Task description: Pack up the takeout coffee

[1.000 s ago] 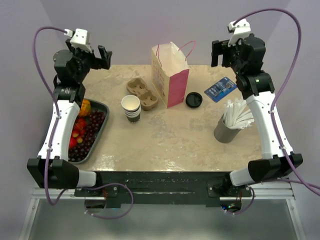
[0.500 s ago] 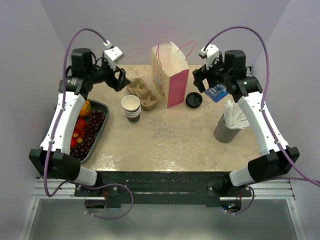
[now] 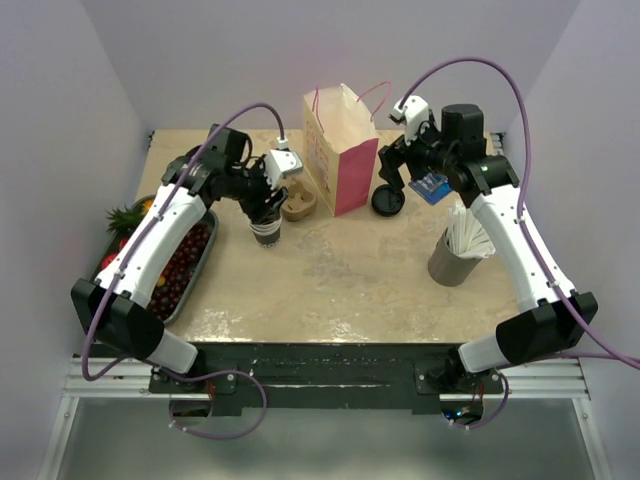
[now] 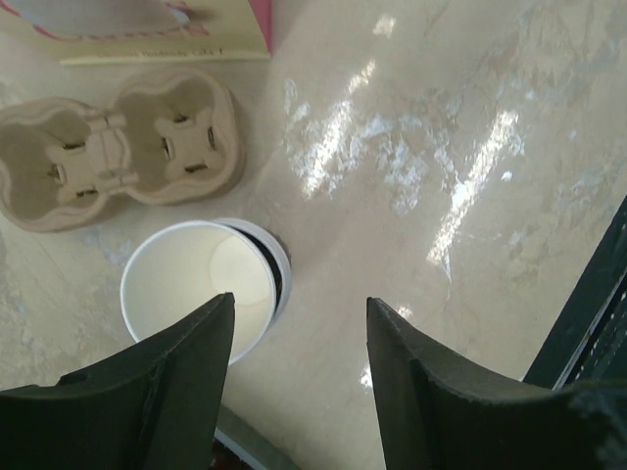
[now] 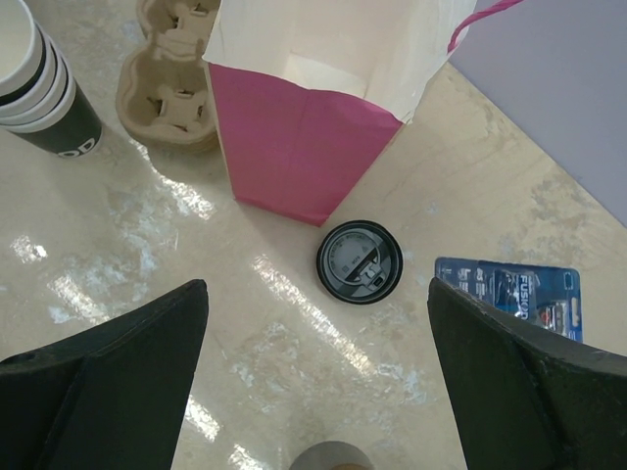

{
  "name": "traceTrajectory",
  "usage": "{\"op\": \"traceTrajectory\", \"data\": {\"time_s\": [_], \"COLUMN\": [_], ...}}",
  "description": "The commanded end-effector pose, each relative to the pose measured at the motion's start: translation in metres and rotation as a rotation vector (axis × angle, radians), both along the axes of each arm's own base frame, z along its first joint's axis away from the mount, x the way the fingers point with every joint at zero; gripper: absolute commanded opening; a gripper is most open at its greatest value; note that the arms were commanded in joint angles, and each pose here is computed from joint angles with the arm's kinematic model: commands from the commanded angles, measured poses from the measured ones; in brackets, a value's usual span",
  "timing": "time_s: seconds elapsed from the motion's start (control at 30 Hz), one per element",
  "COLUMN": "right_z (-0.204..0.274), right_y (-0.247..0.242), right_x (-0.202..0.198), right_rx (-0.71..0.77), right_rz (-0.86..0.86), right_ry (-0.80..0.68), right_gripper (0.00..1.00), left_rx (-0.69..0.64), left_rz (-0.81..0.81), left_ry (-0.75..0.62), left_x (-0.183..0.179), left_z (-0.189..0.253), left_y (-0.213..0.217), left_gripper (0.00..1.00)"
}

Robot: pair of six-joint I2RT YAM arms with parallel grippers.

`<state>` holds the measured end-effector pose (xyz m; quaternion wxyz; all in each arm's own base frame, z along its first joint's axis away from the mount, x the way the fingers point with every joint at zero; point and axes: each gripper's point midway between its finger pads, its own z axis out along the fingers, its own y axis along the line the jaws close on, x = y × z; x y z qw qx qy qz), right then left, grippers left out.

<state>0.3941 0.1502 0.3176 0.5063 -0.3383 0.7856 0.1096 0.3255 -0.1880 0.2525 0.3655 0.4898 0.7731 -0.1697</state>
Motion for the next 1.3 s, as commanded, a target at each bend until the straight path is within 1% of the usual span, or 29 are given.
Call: {"op": "traceTrajectory", "data": {"time_s": [0.0,0.1,0.17,0.43,0.47,0.73,0.93,0.97,1.03,1.1,1.27], "right_z": [0.009,0.006,0.005,0.001,0.001,-0.004,-0.007,-0.007,-0.008,-0.01,-0.012], "right_y": [0.001,0.0,0.001,0.0,0.001,-0.002,-0.004,-0.003,-0.004,-0.004,-0.003], "right_x": [-0.008,-0.01,-0.011,-0.011,-0.011,-0.015,-0.016,-0.017,-0.016,-0.015,-0.014], "right_rx": [0.025,0.025,0.024,0.02,0.02,0.005,-0.001,-0.001,-0.003,-0.006,-0.009], "right_rz": [0.007,0.005,0.007,0.006,0.009,0.009,0.007,0.008,0.004,0.003,0.004], "right_ry": [-0.025,-0.02,-0.017,-0.011,-0.009,-0.002,0.002,0.002,0.003,0.007,0.01], "right_gripper": [0.96,0.96,0.96,0.97,0.97,0.98,0.98,0.98,0.98,0.98,0.98], "left_rx": [0.144,0.197,0.204,0.189,0.191,0.188,0.184,0.186,0.191,0.199,0.201], "left_rz": [-0.019,0.0,0.016,0.079,0.083,0.085,0.099,0.098,0.097,0.095,0.092], "left_ry": [0.067,0.096,0.105,0.096,0.104,0.124,0.122,0.124,0.131,0.14,0.143], "left_x": [-0.012,-0.01,-0.006,0.013,0.015,0.02,0.027,0.027,0.027,0.026,0.025], "left_z": [-0.016,-0.027,-0.032,-0.041,-0.044,-0.053,-0.056,-0.056,-0.057,-0.06,-0.061], "left_y": [0.017,0.024,0.024,0.019,0.019,0.014,0.012,0.012,0.013,0.013,0.014], "left_gripper": [0.6,0.58,0.57,0.52,0.5,0.45,0.4,0.36,0.34,0.29,0.24]}}
